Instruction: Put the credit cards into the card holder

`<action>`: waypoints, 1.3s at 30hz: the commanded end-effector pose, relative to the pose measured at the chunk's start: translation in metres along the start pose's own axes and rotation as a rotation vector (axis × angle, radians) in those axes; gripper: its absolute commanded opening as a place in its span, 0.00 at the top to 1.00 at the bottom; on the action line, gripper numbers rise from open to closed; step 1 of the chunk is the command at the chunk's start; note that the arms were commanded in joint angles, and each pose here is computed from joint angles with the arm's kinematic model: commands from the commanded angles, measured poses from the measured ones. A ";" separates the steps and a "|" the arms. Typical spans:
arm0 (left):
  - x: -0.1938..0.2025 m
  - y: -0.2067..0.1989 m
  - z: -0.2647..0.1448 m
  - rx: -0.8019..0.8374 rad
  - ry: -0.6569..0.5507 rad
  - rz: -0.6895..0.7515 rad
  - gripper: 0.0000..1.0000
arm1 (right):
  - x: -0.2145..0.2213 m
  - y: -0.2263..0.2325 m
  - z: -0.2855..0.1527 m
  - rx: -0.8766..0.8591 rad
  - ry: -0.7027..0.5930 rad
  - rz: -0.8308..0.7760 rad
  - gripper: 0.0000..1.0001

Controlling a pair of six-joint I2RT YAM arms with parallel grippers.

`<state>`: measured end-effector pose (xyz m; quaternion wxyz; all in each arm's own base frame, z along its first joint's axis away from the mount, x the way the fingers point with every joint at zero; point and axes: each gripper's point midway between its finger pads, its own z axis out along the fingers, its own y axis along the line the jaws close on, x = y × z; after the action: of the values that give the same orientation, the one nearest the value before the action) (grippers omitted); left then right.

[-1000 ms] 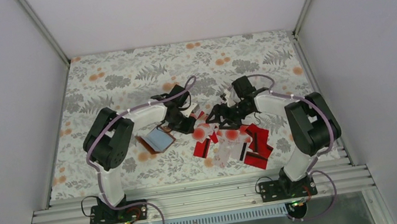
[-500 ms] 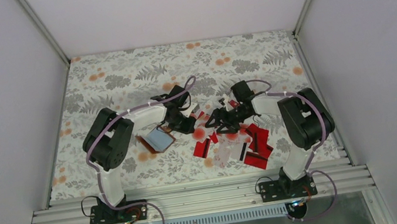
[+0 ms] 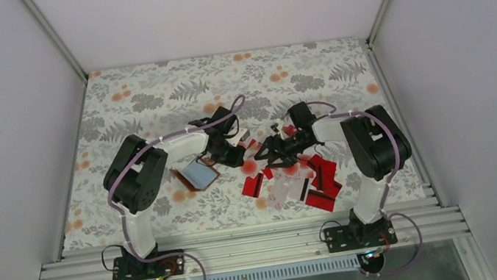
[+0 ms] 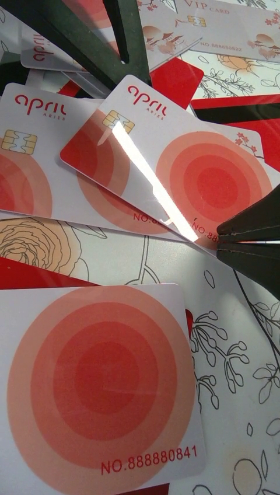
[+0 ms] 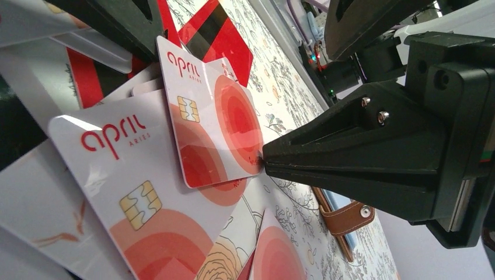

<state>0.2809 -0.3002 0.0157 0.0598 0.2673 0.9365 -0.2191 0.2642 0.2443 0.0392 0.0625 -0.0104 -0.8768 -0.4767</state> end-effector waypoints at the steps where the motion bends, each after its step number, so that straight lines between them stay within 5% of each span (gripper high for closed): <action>1: 0.030 0.014 0.019 -0.044 0.092 -0.027 0.96 | -0.004 -0.016 0.006 0.049 -0.008 -0.014 0.31; 26: 0.028 0.015 0.020 -0.046 0.093 -0.024 0.96 | -0.010 0.003 -0.001 0.078 -0.019 -0.053 0.79; 39: 0.027 0.014 0.019 -0.046 0.091 -0.020 0.96 | -0.015 0.004 0.008 0.084 -0.008 -0.055 0.86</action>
<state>0.2813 -0.3007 0.0160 0.0606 0.2673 0.9360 -0.2210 0.2725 0.2444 0.0362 0.0477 0.0022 -0.8996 -0.4340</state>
